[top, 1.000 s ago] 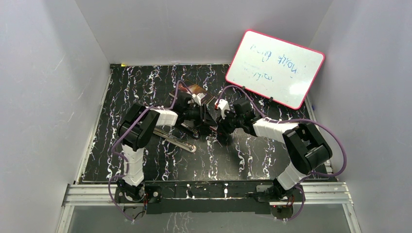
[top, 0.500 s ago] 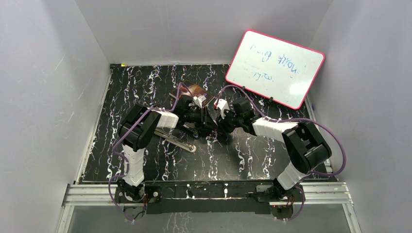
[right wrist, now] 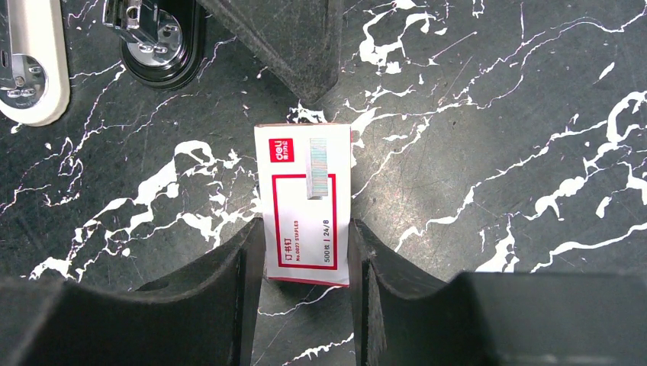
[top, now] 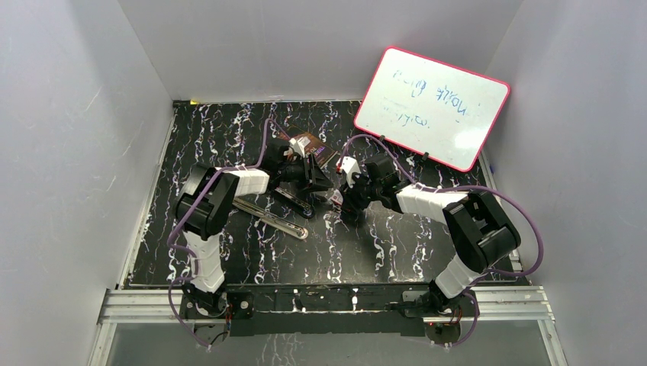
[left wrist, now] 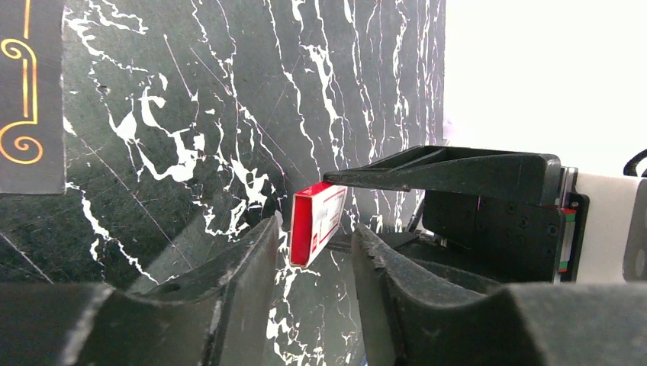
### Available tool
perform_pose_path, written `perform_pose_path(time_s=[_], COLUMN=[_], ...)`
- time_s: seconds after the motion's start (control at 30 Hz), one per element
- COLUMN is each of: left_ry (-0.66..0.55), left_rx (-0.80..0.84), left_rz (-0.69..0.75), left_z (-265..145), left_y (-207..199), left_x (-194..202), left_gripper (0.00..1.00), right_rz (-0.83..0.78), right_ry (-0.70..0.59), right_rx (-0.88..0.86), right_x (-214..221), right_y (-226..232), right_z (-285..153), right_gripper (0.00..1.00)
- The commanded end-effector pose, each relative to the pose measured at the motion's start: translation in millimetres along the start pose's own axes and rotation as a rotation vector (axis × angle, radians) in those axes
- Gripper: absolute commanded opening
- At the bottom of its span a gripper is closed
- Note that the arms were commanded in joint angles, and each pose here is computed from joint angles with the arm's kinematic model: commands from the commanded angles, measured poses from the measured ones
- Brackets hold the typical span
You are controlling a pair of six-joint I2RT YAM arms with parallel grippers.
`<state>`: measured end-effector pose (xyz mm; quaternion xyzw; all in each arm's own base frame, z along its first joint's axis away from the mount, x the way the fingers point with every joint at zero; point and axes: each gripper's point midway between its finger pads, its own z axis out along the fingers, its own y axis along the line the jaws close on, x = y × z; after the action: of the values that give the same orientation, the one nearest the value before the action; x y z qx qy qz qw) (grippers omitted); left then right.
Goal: Load the staples into the stapler
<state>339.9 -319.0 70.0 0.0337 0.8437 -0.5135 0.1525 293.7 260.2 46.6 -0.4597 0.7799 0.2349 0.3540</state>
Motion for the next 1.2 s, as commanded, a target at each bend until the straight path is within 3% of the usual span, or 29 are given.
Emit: perform_pose_path(time_s=[0.0, 0.33, 1.17], left_ry=[-0.008, 0.032, 0.093], left_rx=[0.064, 0.114, 0.11], left_rz=[0.048, 0.052, 0.034], left_z=[-6, -2, 12], left_y=[-27, -35, -27], left_x=[-5, 10, 39], left_gripper=[0.36, 0.3, 0.3], right_rz=[-0.033, -0.026, -0.025], right_ry=[-0.052, -0.055, -0.083], right_rx=[0.014, 0.009, 0.008], right_x=[-23, -25, -35], right_y=[-5, -5, -6], right_z=[-4, -3, -3], right_gripper=[0.29, 0.29, 0.29])
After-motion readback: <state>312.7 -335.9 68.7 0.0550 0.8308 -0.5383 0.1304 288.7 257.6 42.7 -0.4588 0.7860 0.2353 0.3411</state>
